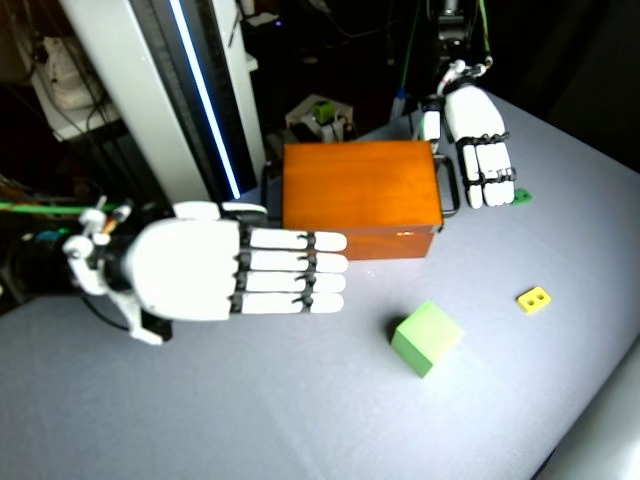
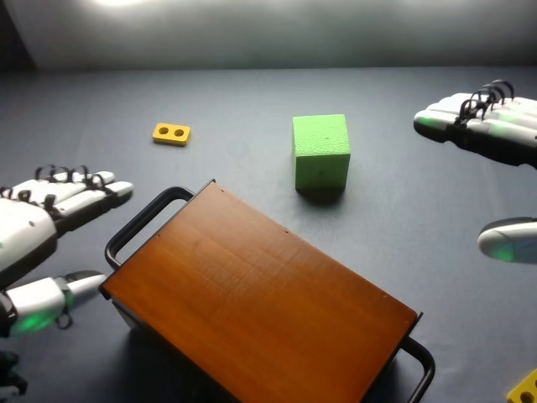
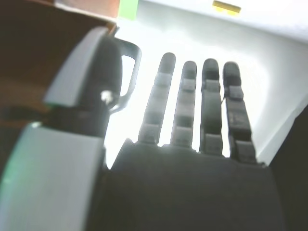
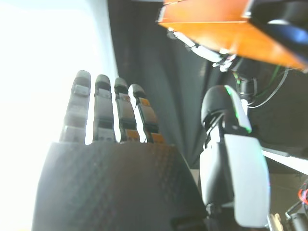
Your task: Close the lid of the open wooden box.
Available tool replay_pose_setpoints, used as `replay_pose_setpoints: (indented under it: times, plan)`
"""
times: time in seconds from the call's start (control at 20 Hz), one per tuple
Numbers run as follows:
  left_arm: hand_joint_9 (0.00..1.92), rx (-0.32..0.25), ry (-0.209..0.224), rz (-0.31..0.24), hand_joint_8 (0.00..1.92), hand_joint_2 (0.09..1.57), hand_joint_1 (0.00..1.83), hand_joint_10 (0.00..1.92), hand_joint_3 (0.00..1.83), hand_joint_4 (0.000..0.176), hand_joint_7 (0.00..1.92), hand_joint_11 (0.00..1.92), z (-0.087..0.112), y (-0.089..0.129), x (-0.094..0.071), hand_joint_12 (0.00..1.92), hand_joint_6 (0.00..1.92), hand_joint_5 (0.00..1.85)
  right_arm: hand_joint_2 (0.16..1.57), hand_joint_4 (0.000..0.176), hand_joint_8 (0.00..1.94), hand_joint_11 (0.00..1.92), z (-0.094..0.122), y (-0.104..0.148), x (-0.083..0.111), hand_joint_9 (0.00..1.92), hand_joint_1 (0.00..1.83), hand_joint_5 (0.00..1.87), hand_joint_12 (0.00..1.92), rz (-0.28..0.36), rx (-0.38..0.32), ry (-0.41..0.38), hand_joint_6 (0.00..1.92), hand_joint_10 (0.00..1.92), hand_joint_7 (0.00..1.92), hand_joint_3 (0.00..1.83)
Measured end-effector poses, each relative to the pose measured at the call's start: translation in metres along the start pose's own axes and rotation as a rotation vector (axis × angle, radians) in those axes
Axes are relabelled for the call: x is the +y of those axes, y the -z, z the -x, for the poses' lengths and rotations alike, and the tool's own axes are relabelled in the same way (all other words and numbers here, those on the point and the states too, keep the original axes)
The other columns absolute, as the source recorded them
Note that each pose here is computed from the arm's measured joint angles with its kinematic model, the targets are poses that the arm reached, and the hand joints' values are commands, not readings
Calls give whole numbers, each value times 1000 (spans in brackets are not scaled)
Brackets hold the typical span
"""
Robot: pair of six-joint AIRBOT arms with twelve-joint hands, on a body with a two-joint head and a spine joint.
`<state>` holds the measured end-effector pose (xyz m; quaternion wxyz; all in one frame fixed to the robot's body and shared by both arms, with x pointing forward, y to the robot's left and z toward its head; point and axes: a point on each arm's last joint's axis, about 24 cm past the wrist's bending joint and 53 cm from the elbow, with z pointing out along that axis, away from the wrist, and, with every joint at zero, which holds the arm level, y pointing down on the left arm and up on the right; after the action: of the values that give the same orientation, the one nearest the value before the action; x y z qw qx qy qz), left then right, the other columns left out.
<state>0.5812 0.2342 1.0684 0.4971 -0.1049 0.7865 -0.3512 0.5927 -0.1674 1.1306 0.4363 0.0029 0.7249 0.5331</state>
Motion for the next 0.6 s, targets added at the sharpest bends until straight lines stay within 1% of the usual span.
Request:
replay_pose_setpoints:
  times: [0.05,0.1,0.15,0.2,0.25,0.3,0.35,0.4,0.45,0.5,0.55,0.6]
  plan:
    - [35,-7,-6,6,7,1359,743,7,0,0,25,76,3,4,3,77,5,64,1194,54,0,13,1,0,0,0,330,0,3,-1,-6,1,0,0,0,0]
    - [43,-15,-2,20,6,1336,780,8,0,0,28,70,5,9,6,73,4,65,1189,58,0,2,1,0,-1,0,347,0,0,-2,-5,5,0,0,0,0]
    - [43,-24,-4,29,5,1324,829,6,0,0,32,63,8,13,9,68,5,71,1178,62,0,16,1,0,0,0,332,0,6,-1,-6,7,0,0,0,0]
    - [39,-28,-3,37,1,1325,808,3,0,0,25,58,9,17,11,64,2,69,1178,71,0,17,1,0,-1,0,332,0,6,-2,-7,6,0,0,0,0]
    - [38,-28,1,57,0,1334,785,1,0,0,13,59,8,24,15,62,1,55,1187,63,0,28,1,0,0,0,353,0,10,-1,-7,6,0,0,0,0]
    - [33,-27,-4,71,0,1349,714,0,3,0,11,45,7,31,19,56,1,35,1191,51,0,18,1,0,-1,0,368,0,5,-2,-7,7,0,0,0,0]
    - [73,-37,3,76,5,1358,610,8,3,0,42,76,8,37,20,75,7,58,1190,56,0,0,2,0,-1,0,405,0,0,-3,-10,5,0,0,0,0]
    - [73,-50,10,72,5,1358,610,8,3,0,42,76,11,39,19,75,7,58,1190,56,0,0,3,0,-1,0,405,0,0,-4,-16,5,0,0,0,0]
    - [106,-87,19,49,12,1351,655,14,0,0,78,88,19,40,14,87,9,81,1196,52,0,0,6,0,0,0,453,0,0,-2,-34,-1,0,0,0,0]
    - [105,-127,32,20,6,1349,673,10,0,0,72,95,29,39,7,94,4,75,1195,30,0,17,9,1,2,0,483,15,7,6,-50,1,5,0,0,0]
    - [74,-181,37,-26,1,1343,618,3,0,0,63,71,43,39,-4,90,2,72,1191,53,0,3,14,2,7,0,490,13,1,28,-78,-5,4,0,0,0]
    - [84,-223,40,-66,5,1346,584,6,0,0,81,71,53,38,-14,99,4,82,1194,62,0,0,19,1,11,0,533,17,0,48,-106,-8,4,0,0,0]
